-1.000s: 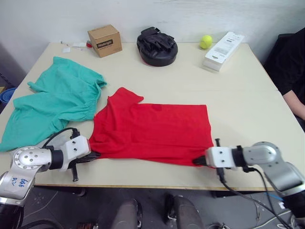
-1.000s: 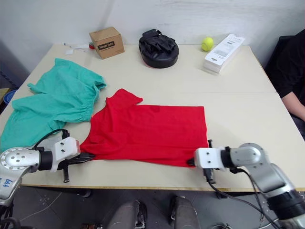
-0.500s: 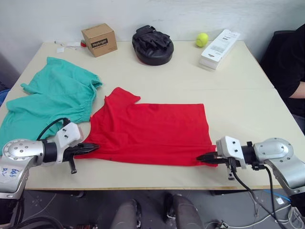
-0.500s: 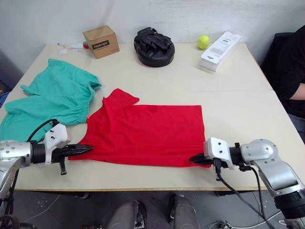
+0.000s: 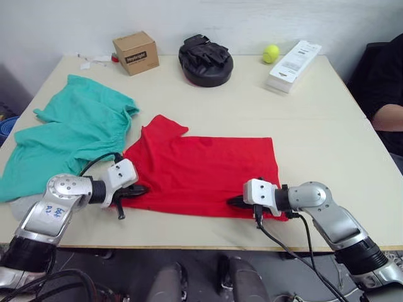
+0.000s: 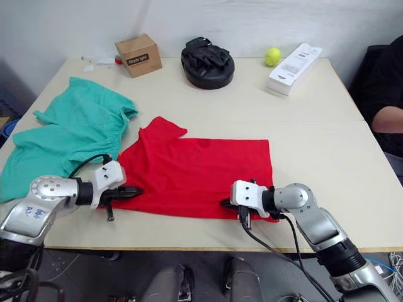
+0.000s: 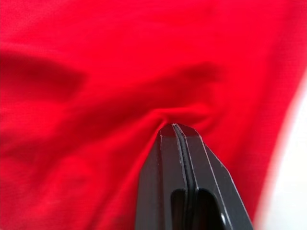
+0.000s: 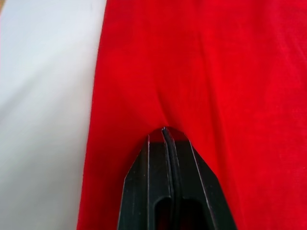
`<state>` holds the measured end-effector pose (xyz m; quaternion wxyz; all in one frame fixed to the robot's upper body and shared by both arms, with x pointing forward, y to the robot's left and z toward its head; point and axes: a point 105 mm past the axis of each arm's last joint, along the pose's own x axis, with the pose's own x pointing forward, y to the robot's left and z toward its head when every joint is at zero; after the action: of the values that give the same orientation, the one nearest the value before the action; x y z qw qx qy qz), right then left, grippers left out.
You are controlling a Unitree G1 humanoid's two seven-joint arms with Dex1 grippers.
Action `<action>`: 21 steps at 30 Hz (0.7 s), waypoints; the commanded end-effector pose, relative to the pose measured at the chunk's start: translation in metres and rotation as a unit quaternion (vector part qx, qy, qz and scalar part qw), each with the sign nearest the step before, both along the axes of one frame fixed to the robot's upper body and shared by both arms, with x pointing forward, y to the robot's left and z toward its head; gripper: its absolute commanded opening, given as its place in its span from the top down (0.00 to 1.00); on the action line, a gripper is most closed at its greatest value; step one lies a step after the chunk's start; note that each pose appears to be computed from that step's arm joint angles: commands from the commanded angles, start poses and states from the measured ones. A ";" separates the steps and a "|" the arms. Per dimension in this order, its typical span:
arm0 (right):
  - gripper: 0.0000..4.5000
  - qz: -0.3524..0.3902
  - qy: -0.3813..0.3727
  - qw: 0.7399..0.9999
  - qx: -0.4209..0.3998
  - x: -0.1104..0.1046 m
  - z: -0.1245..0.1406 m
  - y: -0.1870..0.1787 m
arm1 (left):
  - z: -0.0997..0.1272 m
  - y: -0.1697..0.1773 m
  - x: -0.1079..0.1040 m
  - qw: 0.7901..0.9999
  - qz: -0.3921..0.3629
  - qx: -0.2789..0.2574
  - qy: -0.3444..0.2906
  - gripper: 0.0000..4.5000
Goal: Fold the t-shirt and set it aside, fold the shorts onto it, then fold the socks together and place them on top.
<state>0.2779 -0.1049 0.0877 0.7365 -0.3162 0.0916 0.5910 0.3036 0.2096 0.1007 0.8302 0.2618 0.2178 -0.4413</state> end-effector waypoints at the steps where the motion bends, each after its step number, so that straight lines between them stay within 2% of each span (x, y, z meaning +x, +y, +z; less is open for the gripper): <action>1: 1.00 -0.027 0.018 0.999 -0.037 -0.003 -0.012 -0.020 | -0.011 0.021 0.011 0.998 0.044 0.040 -0.005 1.00; 7: 1.00 -0.077 0.047 0.991 -0.096 -0.016 -0.020 -0.076 | -0.005 0.032 0.014 0.998 0.059 0.030 -0.018 1.00; 11: 1.00 -0.098 0.043 0.989 -0.100 -0.018 -0.014 -0.095 | 0.000 0.026 0.002 0.999 0.043 -0.003 -0.003 1.00; 13: 1.00 -0.107 0.034 0.992 -0.057 -0.012 0.001 -0.089 | 0.003 0.022 -0.006 0.999 0.030 -0.016 0.007 1.00; 17: 1.00 -0.105 0.024 0.993 0.056 0.000 0.038 -0.053 | 0.005 0.016 -0.018 0.999 0.011 -0.027 0.020 1.00; 21: 1.00 -0.081 0.030 0.993 0.084 0.000 0.039 -0.015 | -0.002 0.014 -0.017 1.000 0.012 -0.016 0.018 1.00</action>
<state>0.2834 -0.1351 0.1261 0.8108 -0.2281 0.0975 0.5302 0.2879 0.2240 0.1009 0.8395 0.2283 0.2249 -0.4387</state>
